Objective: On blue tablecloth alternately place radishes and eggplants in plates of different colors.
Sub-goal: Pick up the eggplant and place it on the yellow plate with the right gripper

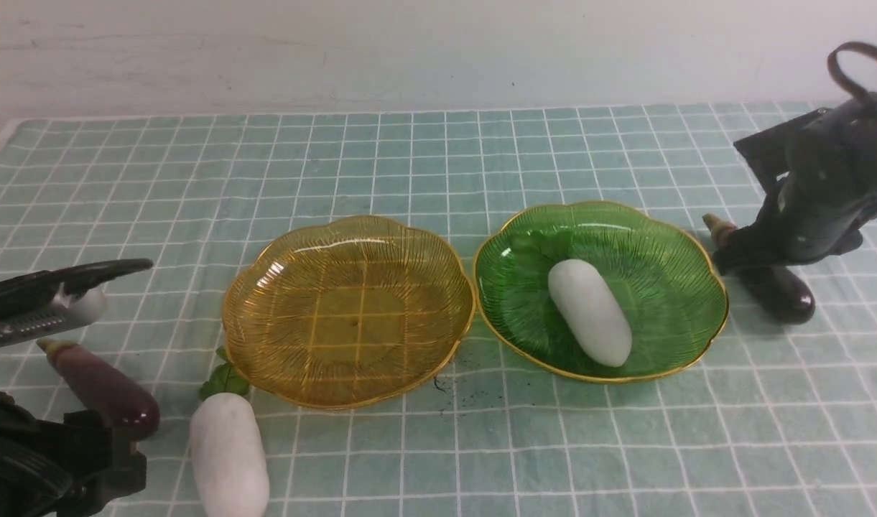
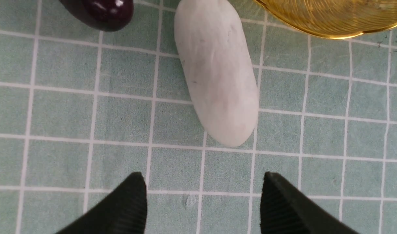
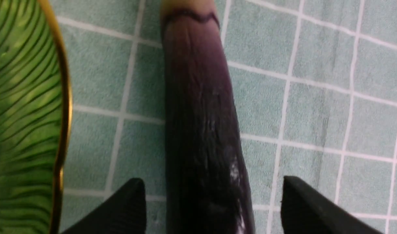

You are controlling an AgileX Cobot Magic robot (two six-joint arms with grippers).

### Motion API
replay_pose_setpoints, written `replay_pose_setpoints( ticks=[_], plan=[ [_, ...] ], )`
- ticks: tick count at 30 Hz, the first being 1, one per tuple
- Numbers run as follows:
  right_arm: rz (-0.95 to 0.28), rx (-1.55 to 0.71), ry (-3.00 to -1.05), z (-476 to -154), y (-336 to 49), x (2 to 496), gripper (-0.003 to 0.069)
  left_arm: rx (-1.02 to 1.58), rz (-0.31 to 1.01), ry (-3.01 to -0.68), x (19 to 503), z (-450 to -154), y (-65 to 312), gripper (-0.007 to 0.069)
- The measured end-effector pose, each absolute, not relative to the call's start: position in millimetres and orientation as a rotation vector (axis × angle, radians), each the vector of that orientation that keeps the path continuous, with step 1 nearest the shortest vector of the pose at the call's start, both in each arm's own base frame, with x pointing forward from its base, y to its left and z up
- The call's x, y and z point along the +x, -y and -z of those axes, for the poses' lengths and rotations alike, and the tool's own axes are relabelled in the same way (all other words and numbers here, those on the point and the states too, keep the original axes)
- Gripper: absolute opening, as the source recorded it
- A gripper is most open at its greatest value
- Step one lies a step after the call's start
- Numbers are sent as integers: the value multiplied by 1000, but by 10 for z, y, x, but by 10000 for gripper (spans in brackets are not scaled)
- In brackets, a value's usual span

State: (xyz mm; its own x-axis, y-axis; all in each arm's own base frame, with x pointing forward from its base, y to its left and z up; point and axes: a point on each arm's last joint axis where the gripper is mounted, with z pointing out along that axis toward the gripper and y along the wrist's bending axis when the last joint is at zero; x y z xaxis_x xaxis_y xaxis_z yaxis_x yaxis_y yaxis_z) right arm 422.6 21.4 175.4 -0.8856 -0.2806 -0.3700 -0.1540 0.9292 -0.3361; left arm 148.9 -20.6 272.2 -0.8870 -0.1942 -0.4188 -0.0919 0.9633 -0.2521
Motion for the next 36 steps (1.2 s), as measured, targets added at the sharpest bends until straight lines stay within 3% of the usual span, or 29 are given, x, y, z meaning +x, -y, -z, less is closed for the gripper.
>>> replay_pose_setpoints(
  ticks=[2,6,10,11,13,19,23,24,26,29,31,36],
  plan=[
    [429,-308,-2682,-1659,-208,4242,591,-204,312,-2660,1489,-2722,206,426],
    [444,-314,-2725,-1515,-201,4247,593,-204,312,-2660,1489,-2722,206,426],
    [450,-320,-2730,-1502,-199,4257,518,-204,312,-2661,1488,-2721,206,426],
    [458,-324,-2738,-1497,-195,4251,434,-204,312,-2662,1487,-2721,206,426],
    [489,-342,-2755,-1501,-177,4233,363,-204,313,-2663,1486,-2721,207,426],
    [580,-333,-2779,-1819,-119,4193,363,-204,313,-2666,1484,-2719,207,426],
    [396,-137,-2700,-2605,-288,4223,363,-204,313,-2667,1484,-2719,207,426],
    [366,-125,-2698,-2656,-325,4217,363,-204,313,-2667,1484,-2719,207,426],
    [128,-94,-2709,-2854,-650,4157,363,-204,313,-2667,1484,-2719,207,426],
    [-205,-200,-2723,-2838,-1314,4043,363,-205,312,-2659,1490,-2723,206,426],
    [-358,-376,-2694,-2723,-1851,3941,363,-205,312,-2657,1492,-2723,206,426],
    [-400,-737,-2533,-2327,-2717,3770,363,-206,316,-2656,1492,-2724,208,426]
  ],
)
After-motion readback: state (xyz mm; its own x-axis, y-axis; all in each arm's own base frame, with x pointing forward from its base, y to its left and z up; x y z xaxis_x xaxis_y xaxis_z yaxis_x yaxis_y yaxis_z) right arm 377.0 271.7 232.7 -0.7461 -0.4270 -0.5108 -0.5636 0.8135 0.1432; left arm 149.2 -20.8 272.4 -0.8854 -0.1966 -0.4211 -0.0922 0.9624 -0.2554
